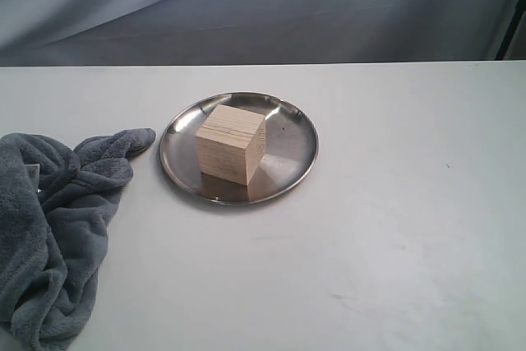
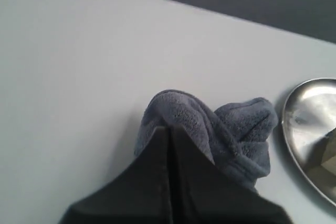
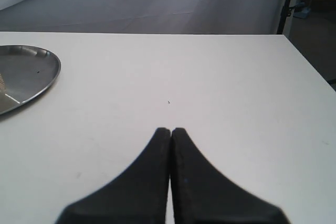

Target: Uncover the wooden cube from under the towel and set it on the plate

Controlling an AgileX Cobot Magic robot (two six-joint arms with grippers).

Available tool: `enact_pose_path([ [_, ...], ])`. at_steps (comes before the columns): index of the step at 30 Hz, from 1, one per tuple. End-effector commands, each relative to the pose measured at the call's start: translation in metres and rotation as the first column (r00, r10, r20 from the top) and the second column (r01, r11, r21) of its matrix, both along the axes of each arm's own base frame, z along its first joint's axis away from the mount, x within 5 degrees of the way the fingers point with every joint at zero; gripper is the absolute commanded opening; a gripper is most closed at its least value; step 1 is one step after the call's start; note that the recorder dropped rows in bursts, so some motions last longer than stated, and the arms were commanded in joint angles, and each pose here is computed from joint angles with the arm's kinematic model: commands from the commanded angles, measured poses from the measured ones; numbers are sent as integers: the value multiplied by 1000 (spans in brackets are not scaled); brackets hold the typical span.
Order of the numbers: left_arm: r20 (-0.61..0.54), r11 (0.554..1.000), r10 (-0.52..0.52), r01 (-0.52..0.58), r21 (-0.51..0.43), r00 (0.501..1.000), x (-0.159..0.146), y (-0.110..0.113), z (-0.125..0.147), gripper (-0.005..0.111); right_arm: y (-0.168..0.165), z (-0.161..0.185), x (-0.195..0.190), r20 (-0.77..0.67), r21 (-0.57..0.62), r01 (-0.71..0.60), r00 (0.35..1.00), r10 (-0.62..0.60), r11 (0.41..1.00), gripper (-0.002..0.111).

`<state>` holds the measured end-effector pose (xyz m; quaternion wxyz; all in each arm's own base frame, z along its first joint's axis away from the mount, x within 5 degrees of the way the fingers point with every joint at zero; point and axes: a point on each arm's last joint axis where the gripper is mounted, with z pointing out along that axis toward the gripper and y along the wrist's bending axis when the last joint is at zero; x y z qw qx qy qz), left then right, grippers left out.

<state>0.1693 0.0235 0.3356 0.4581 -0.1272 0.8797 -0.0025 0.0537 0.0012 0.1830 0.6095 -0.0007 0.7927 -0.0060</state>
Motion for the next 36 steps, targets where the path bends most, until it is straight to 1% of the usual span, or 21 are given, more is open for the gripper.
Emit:
enact_pose_path([
  [1, 162, 1000, -16, 12, 21, 987, -31, -5, 5, 0, 0, -1, 0, 2, 9, 2, 1000, -2, 1000, 0],
  [3, 232, 999, -18, 11, 34, 972, -49, -8, 10, 0, 0, -1, 0, 2, 9, 2, 1000, -2, 1000, 0],
  [5, 305, 998, -33, 14, 65, 952, -67, -10, 18, 0, 0, -1, 0, 2, 9, 2, 1000, -2, 1000, 0],
  [6, 353, 997, -36, 10, 73, 935, -79, -12, 23, 0, 0, -1, 0, 2, 9, 2, 1000, -2, 1000, 0],
  [9, 429, 996, -40, 4, 85, 902, -98, -15, 30, 0, 0, -1, 0, 2, 9, 2, 1000, -2, 1000, 0],
  [11, 489, 995, -46, -3, 98, 871, -110, -16, 35, 0, 0, -1, 0, 2, 9, 2, 1000, -2, 1000, 0],
  [14, 549, 994, -51, -10, 108, 834, -127, -19, 39, 0, 0, -1, 0, 2, 9, 2, 1000, -2, 1000, 0],
  [21, 672, 992, -65, -29, 127, 737, -167, -24, 43, 0, 0, -1, 0, 2, 9, 2, 1000, -2, 1000, 0],
  [27, 765, 989, -78, -47, 140, 639, -197, -29, 43, 0, 0, -1, 0, 2, 9, 2, 1000, -2, 1000, 0],
  [28, 773, 989, -79, -49, 141, 630, -200, -29, 43, 0, 0, -1, 0, 2, 9, 2, 1000, -2, 1000, 0],
  [32, 779, 990, -79, -42, 134, 622, -204, -30, 46, 0, 0, -1, 0, 2, 9, 2, 1000, -2, 1000, 0],
  [34, 800, 994, -79, -10, 106, 595, -208, -33, 52, 0, 0, -1, 0, 2, 9, 2, 1000, -2, 1000, 0],
  [36, 814, 991, -106, -8, 135, 572, -214, -35, 58, 0, 0, -1, 0, 2, 9, 2, 1000, -2, 1000, 0],
])
